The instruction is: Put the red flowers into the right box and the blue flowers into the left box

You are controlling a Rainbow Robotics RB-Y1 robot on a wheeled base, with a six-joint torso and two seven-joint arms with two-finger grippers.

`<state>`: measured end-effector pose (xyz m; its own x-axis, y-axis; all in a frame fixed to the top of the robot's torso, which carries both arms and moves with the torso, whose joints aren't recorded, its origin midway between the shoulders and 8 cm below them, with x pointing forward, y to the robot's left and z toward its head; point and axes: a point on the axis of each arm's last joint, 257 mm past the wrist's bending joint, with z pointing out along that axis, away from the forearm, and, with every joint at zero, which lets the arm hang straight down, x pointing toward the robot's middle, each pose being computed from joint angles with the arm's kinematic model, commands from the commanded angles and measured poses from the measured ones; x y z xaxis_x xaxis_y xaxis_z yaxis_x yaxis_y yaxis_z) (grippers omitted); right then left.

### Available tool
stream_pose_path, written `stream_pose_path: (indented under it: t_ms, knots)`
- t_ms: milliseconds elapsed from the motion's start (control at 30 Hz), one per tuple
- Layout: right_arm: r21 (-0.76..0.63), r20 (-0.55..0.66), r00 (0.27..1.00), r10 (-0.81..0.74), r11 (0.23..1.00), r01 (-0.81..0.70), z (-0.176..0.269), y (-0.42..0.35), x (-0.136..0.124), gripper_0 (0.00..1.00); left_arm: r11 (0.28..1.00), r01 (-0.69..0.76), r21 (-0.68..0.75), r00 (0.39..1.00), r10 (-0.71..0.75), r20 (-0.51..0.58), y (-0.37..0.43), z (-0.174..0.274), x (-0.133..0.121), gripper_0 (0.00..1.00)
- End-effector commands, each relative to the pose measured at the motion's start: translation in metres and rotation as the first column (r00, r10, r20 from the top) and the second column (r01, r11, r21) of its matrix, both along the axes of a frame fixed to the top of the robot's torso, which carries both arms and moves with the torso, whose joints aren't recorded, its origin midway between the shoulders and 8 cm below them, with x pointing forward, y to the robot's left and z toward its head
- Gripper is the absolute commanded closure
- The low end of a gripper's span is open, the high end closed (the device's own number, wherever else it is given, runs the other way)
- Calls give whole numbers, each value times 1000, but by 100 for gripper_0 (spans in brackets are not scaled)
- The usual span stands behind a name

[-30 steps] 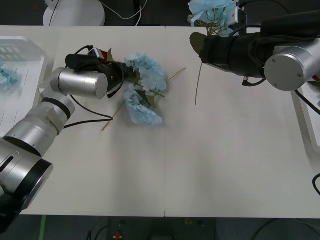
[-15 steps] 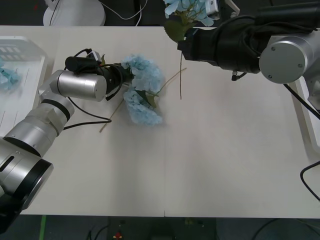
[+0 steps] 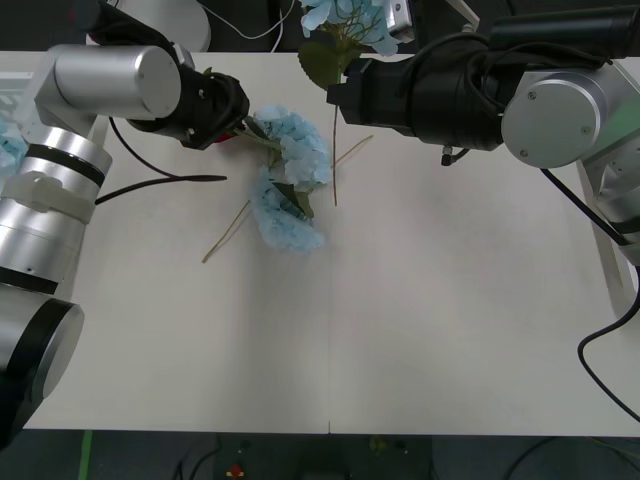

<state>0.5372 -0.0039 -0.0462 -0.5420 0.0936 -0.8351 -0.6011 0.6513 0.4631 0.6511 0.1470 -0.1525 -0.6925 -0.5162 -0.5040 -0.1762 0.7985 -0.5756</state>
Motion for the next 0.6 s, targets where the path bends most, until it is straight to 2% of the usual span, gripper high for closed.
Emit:
stream_pose_path:
  t_ms: [33,267,433,467,533,567,600]
  knots:
    - [6,96,992,82,997,-83,38,32,-16,100,996,82,40,994,-85,72,41,48,-11,100]
    - [3,92,993,76,997,-77,36,28,-15,100,982,183,-45,976,-176,125,62,60,-32,100]
    - [-8,82,994,68,998,-68,32,21,-13,100,976,209,-57,971,-200,132,66,55,-38,100]
    - [-9,80,994,69,998,-68,33,20,-13,100,976,210,-54,971,-202,129,67,54,-38,97]
    - [-16,79,995,67,998,-66,31,17,-13,100,976,210,-51,971,-202,131,67,54,-38,65]
    - [-17,76,995,67,998,-66,30,16,-13,100,976,211,-51,970,-203,130,67,53,-38,54]
    - [-20,68,996,65,998,-64,27,13,-12,100,976,214,-50,970,-206,131,66,54,-39,40]
